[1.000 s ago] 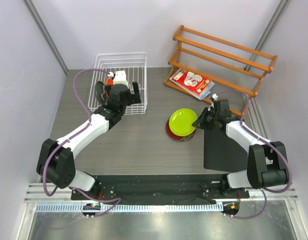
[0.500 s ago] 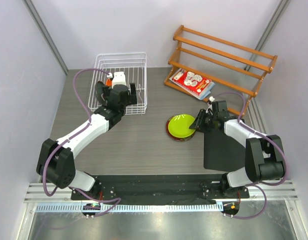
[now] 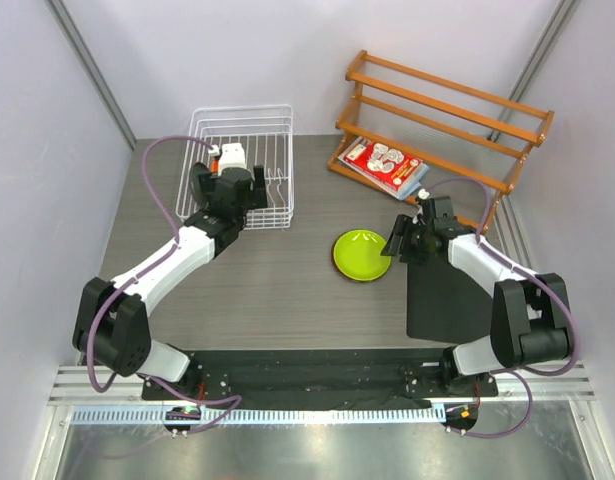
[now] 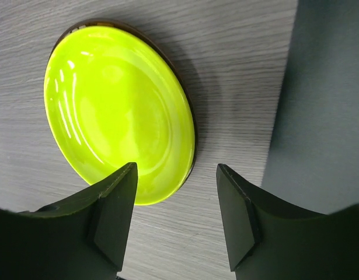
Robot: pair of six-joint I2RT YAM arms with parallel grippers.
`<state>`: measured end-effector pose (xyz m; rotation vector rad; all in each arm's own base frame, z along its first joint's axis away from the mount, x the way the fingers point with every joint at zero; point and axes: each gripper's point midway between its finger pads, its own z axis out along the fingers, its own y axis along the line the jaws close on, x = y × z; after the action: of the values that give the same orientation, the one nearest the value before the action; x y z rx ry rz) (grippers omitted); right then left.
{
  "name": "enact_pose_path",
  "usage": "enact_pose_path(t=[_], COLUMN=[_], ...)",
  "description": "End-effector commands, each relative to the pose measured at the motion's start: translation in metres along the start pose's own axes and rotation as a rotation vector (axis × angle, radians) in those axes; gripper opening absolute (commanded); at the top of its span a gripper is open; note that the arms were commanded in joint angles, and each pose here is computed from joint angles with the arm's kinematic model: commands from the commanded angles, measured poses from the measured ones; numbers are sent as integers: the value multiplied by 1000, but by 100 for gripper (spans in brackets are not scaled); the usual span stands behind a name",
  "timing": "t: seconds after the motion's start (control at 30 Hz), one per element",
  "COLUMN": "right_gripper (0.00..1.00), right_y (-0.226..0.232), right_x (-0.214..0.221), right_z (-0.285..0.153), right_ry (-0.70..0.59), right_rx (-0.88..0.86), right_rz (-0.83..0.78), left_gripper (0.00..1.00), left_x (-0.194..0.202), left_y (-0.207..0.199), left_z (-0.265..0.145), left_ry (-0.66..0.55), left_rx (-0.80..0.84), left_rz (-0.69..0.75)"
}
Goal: Unload the plates from the dish rack
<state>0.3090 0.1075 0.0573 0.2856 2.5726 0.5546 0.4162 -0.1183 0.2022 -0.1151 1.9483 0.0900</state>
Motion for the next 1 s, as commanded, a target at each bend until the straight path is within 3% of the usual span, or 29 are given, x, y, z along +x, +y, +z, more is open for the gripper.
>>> enact_pose_path(t=[0.0, 0.3, 0.37, 0.73, 0.83, 0.9, 0.97], right_gripper=[62, 63, 62, 59, 57, 57, 57], right_y=[5, 3, 2, 2, 0, -1, -1], right_x=[-28, -34, -32, -33, -31, -29, -29], right_z=[-22, -25, -21, -12, -9, -7, -6], right_ry=[-105, -142, -132, -114, -101, -94, -90], right_rx=[56, 75, 75, 77, 80, 85, 81], right_rz=[-55, -65, -59, -66, -69, -66, -70], left_gripper=[99, 99, 99, 90, 81, 66, 59], left_x=[-19, -9, -21, -12, -16, -15, -13], left_y=[11, 49, 55, 51, 52, 53, 55], left_z=[5, 52, 64, 122, 128, 132, 133], left_ry=[-33, -2, -40, -46, -57, -53, -48], left_rx=[-45, -140, -152, -162, -176, -189, -200], left_rz=[-23, -70, -92, -89, -97, -93, -90])
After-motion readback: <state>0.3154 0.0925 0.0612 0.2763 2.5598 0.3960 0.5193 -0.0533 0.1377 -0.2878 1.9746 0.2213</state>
